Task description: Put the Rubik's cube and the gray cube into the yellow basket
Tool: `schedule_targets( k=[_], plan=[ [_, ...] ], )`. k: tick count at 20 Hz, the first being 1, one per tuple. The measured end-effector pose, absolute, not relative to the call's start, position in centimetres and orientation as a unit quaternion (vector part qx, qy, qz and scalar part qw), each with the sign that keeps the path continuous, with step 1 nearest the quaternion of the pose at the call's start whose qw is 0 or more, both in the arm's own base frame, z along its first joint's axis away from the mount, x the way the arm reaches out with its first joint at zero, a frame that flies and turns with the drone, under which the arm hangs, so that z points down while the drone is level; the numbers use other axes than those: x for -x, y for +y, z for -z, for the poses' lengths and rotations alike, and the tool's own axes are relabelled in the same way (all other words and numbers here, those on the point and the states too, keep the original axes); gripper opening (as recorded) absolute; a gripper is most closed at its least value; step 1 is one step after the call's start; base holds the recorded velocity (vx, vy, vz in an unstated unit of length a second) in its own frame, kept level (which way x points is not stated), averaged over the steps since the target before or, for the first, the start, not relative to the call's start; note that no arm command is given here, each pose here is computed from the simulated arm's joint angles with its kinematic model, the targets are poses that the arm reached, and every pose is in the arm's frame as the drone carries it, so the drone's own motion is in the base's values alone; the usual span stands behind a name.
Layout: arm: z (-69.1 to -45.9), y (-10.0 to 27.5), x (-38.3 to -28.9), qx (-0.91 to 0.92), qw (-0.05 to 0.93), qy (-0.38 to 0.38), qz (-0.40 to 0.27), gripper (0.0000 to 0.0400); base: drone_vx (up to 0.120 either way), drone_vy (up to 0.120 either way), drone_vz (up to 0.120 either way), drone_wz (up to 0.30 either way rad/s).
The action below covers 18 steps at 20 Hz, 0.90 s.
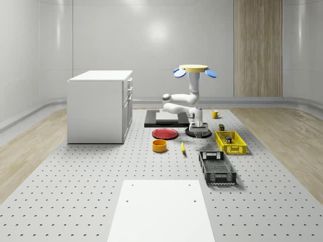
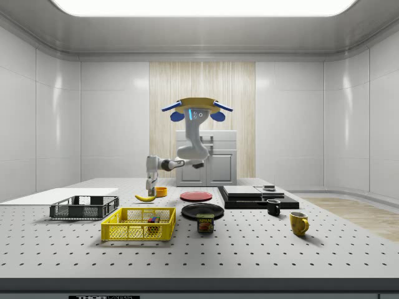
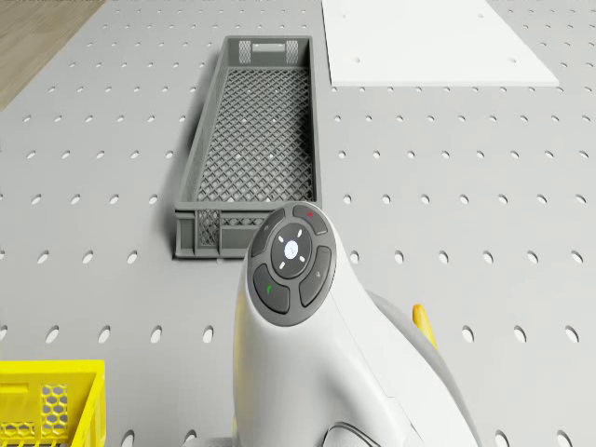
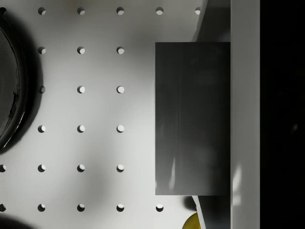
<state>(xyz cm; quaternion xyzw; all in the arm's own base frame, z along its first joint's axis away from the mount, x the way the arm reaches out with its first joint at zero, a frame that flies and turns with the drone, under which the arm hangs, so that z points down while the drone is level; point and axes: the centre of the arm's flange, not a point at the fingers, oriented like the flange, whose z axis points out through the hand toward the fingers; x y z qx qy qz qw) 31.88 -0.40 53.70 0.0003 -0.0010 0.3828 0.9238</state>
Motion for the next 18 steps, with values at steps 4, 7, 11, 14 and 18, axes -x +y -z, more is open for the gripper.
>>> schedule_targets(
  k=[4, 7, 11, 14, 18],
  plan=[
    [-53.56, -0.4, -31.88, 0.0, 0.924, -0.001, -0.383, 0.025, 0.0, 0.0, 0.12, 0.0],
    [-53.52, -0.4, -31.88, 0.0, 0.924, -0.001, -0.383, 0.025, 0.0, 0.067, 0.013, 0.0],
    [-53.49, -0.4, -31.88, 0.0, 0.924, -0.001, -0.383, 0.025, 0.0, 0.12, 0.0, 0.0],
    [-53.48, -0.4, -31.88, 0.0, 0.924, -0.001, -0.383, 0.025, 0.0, 0.12, 0.0, 0.0],
    [-53.48, -0.4, -31.88, 0.0, 0.924, -0.001, -0.383, 0.025, 0.0, 0.12, 0.0, 0.0]
  ],
)
